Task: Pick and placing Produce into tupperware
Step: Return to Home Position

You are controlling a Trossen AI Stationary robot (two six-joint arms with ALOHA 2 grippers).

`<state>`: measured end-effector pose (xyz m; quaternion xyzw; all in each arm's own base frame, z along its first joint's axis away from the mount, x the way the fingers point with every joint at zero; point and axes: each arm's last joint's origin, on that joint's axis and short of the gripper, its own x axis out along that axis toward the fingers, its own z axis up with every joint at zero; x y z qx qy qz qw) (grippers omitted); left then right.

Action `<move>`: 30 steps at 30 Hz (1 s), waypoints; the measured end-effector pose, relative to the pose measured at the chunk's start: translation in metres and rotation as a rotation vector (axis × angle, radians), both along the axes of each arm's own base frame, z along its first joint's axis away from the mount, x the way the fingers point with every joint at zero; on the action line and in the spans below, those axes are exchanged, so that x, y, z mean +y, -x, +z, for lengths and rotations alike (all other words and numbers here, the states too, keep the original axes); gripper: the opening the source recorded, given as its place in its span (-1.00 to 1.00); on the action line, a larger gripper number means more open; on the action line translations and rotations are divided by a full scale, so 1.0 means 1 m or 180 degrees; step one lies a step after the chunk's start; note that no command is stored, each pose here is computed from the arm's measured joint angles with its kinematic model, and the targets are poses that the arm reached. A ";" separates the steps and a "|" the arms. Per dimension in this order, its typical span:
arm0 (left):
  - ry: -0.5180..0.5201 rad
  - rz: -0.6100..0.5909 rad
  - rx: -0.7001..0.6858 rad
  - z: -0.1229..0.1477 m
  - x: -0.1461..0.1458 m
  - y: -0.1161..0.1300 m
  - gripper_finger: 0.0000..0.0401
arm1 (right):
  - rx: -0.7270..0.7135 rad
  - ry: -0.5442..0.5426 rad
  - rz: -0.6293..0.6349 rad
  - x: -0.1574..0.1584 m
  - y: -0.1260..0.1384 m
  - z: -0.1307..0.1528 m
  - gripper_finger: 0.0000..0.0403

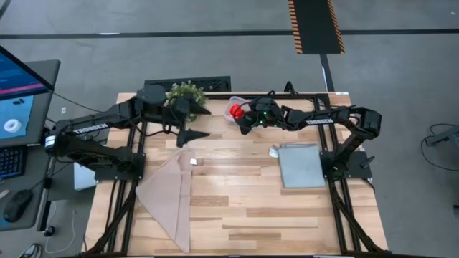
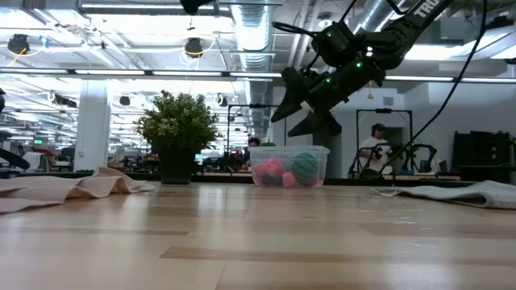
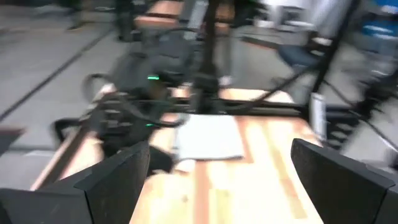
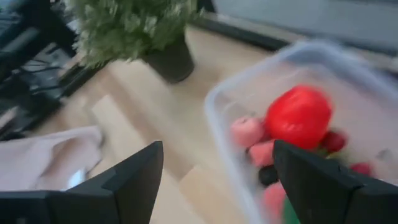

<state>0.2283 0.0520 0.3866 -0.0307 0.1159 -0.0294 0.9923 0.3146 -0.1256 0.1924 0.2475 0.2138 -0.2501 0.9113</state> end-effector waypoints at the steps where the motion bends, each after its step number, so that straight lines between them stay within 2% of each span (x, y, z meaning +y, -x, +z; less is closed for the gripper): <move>1: 0.0024 0.0153 -0.0001 0.000 0.002 -0.001 0.90 | -0.0016 -0.0122 0.0044 0.002 0.000 -0.001 0.62; 3: 0.0110 0.0382 0.0022 -0.001 0.003 -0.001 0.90 | -0.0051 -0.0201 0.0208 0.007 -0.002 -0.001 0.62; 5: 0.0045 0.0345 0.0025 -0.001 0.003 -0.001 0.90 | -0.0094 -0.0104 0.0476 0.017 -0.007 0.001 0.62; 7: -0.0082 -0.0028 -0.0082 0.000 -0.002 -0.003 0.90 | -0.0186 0.0023 0.0658 0.028 -0.012 0.005 0.62; 10: -0.0039 -0.0645 -0.0559 0.006 -0.012 -0.007 0.90 | -0.0539 0.0222 0.0888 0.046 -0.022 0.016 0.62; 13: 0.0062 -0.0952 -0.0839 0.008 -0.022 -0.009 0.90 | -0.0907 0.0365 0.1213 0.063 -0.024 0.034 0.62; 15: 0.0234 -0.0900 -0.0798 0.006 -0.023 -0.010 0.90 | -0.1198 0.0470 0.1493 0.075 -0.022 0.053 0.62; 17: 0.0352 -0.0750 -0.0711 0.003 -0.022 -0.011 0.90 | -0.1278 0.0569 0.1706 0.088 -0.013 0.069 0.62; 20: 0.0244 -0.0553 -0.0630 -0.002 -0.020 -0.012 0.90 | -0.1496 0.0775 0.1884 0.109 0.003 0.097 0.62; 23: 0.0025 -0.0729 -0.0974 -0.012 -0.031 -0.016 0.90 | -0.1749 0.0987 0.2011 0.129 0.026 0.127 0.62; 26: 0.0031 -0.0853 -0.1451 -0.030 -0.043 -0.016 0.90 | -0.1748 0.1140 0.1966 0.149 0.046 0.142 0.62; 30: 0.0064 -0.0581 -0.1434 -0.067 -0.046 -0.013 0.90 | -0.1639 0.1270 0.1935 0.177 0.066 0.148 0.62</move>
